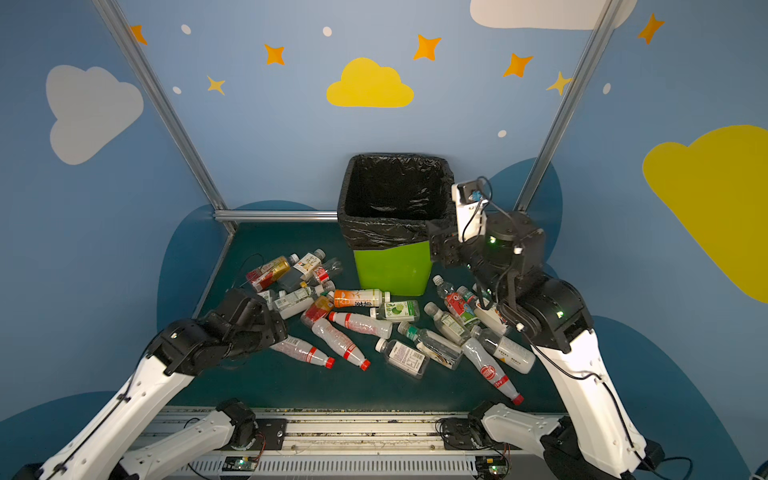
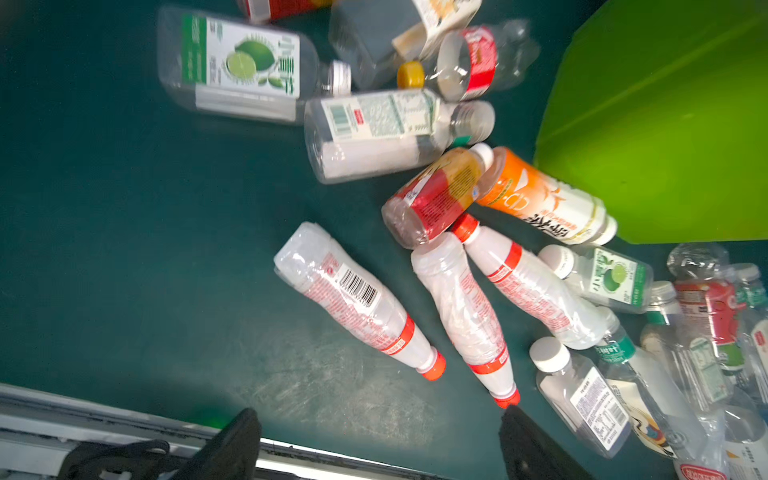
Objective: Throw the plastic bottles in the bin
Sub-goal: 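Lower the right gripper to the pile while the left gripper nears a red-banded white bottle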
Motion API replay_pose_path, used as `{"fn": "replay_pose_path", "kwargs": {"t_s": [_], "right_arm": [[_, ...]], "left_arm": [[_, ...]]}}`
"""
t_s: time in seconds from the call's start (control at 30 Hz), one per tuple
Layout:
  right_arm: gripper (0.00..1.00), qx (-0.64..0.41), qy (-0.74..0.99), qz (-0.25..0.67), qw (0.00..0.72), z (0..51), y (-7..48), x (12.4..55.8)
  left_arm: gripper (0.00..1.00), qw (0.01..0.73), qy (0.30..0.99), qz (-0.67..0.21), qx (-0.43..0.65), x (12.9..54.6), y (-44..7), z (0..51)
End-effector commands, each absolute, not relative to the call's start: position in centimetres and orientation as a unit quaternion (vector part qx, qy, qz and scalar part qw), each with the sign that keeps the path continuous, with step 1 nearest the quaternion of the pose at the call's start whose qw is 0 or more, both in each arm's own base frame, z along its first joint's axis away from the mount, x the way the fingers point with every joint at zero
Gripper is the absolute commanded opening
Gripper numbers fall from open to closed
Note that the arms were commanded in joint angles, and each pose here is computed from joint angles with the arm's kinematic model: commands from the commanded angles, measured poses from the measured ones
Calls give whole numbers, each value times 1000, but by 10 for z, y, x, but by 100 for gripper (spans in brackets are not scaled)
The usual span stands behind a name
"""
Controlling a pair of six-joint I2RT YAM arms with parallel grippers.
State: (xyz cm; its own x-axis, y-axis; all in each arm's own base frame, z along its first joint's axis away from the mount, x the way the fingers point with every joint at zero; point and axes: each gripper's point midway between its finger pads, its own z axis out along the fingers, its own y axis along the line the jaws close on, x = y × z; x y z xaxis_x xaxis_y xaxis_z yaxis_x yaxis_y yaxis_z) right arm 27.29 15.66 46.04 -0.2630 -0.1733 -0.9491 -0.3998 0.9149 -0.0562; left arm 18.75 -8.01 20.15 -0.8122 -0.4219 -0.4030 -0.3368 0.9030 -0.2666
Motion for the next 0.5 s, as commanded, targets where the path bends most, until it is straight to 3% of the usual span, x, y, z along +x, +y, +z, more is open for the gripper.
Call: {"fn": "replay_pose_path", "kwargs": {"t_s": [0.0,0.23,0.47], "right_arm": [[81,-225,872,147,409,352,181,245],[74,-254,902,178,300,273,199,204],[73,-283,911,198,223,224,227,175]], "left_arm": [[89,188,951,-99,-224,181,-92,181],[89,142,954,-65,-256,169,-96,135],[87,173,939,-67,-290,189,-99,114]]}}
